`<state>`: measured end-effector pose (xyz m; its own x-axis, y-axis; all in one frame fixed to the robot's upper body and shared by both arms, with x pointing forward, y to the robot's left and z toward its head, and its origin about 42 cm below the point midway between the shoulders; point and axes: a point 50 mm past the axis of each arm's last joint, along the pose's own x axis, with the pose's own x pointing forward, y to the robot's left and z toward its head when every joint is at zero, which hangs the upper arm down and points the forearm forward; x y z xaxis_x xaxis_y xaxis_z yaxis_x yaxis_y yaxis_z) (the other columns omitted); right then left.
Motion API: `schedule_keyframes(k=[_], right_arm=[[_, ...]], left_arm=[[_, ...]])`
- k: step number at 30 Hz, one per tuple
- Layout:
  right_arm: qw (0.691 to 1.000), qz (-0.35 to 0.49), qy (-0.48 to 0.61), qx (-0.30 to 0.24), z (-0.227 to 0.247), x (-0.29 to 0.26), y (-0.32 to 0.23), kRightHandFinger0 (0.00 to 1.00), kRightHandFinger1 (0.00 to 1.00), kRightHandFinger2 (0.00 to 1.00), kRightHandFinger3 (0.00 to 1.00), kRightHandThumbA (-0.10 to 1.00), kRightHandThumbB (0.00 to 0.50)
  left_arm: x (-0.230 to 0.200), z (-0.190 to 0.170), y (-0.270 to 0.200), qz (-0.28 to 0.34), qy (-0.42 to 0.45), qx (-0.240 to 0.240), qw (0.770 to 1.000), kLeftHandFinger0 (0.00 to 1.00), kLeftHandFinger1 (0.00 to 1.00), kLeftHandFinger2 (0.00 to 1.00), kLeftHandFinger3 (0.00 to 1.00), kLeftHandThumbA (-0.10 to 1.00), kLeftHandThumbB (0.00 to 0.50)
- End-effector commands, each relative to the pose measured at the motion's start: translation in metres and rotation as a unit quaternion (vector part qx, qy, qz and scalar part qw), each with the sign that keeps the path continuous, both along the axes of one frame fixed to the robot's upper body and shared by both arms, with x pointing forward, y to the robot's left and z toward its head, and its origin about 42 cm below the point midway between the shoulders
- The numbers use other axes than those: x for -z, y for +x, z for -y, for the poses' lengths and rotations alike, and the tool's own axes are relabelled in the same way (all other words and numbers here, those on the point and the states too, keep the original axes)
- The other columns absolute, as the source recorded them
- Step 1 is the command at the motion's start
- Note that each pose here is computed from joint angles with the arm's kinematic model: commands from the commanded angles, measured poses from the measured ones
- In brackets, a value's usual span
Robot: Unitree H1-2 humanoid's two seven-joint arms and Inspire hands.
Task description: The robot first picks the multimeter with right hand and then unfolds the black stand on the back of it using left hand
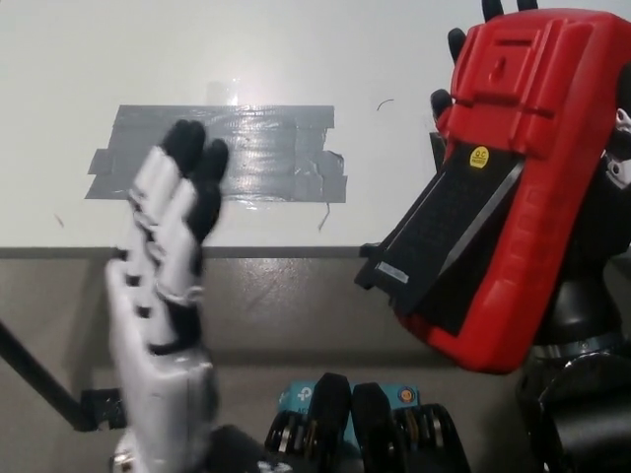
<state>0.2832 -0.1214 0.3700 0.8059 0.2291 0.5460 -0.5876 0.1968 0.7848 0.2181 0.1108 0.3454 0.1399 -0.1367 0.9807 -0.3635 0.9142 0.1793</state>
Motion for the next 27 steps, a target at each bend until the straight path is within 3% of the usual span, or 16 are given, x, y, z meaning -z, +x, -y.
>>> schedule_keyframes(k=[1, 3, 7, 13, 19, 22, 24, 25, 26, 27], right_arm=[[0.999, 0.036, 0.041, -0.006, -0.004, -0.018, -0.006, 0.01, 0.5, 0.88, 1.0, -0.1, 0.056], [0.999, 0.034, 0.041, -0.003, -0.005, -0.018, -0.006, 0.01, 0.5, 0.89, 1.0, -0.1, 0.055], [0.998, 0.038, 0.041, 0.002, -0.006, -0.02, -0.007, 0.04, 0.56, 0.94, 1.0, -0.1, 0.045], [0.998, 0.037, 0.049, 0.005, -0.008, -0.021, -0.009, 0.05, 0.6, 0.97, 1.0, -0.1, 0.043], [0.998, 0.036, 0.049, 0.005, -0.008, -0.022, -0.009, 0.03, 0.59, 0.95, 1.0, -0.1, 0.048], [0.998, 0.024, 0.065, 0.002, -0.009, -0.022, -0.01, 0.02, 0.56, 0.91, 1.0, -0.1, 0.074], [0.997, 0.017, 0.078, -0.001, -0.009, -0.022, -0.01, 0.01, 0.55, 0.9, 1.0, -0.1, 0.071], [0.996, 0.018, 0.082, -0.001, -0.01, -0.023, -0.01, 0.01, 0.53, 0.89, 1.0, -0.1, 0.071], [0.996, 0.018, 0.085, -0.001, -0.01, -0.024, -0.01, 0.01, 0.53, 0.88, 1.0, -0.1, 0.071], [0.996, 0.014, 0.088, -0.003, -0.01, -0.024, -0.01, 0.01, 0.53, 0.88, 1.0, -0.1, 0.077]], left_arm=[[-0.004, 0.007, -0.007, -0.039, 0.081, 0.072, 0.993, 1.0, 1.0, 1.0, 1.0, 1.0, 0.5], [0.002, 0.005, -0.007, -0.034, 0.098, 0.038, 0.994, 1.0, 1.0, 1.0, 1.0, 1.0, 0.5], [0.017, 0.013, 0.0, -0.058, 0.115, 0.048, 0.99, 1.0, 1.0, 1.0, 1.0, 1.0, 0.5], [0.028, 0.017, 0.004, -0.059, 0.138, 0.027, 0.988, 1.0, 1.0, 1.0, 1.0, 1.0, 0.489], [0.032, 0.017, 0.005, -0.062, 0.109, 0.053, 0.991, 1.0, 1.0, 1.0, 1.0, 1.0, 0.499], [0.031, 0.014, -0.001, -0.074, 0.078, 0.071, 0.992, 1.0, 1.0, 1.0, 1.0, 1.0, 0.5], [0.03, 0.011, -0.004, -0.067, 0.061, 0.094, 0.991, 1.0, 0.79, 0.81, 1.0, 1.0, 0.5], [0.03, 0.009, -0.008, -0.071, 0.056, 0.101, 0.991, 1.0, 0.49, 0.68, 1.0, 1.0, 0.5], [0.03, 0.008, -0.011, -0.074, 0.053, 0.105, 0.99, 0.94, 0.42, 0.64, 1.0, 1.0, 0.5], [0.029, 0.008, -0.012, -0.068, 0.051, 0.099, 0.991, 0.84, 0.34, 0.68, 1.0, 1.0, 0.469]])
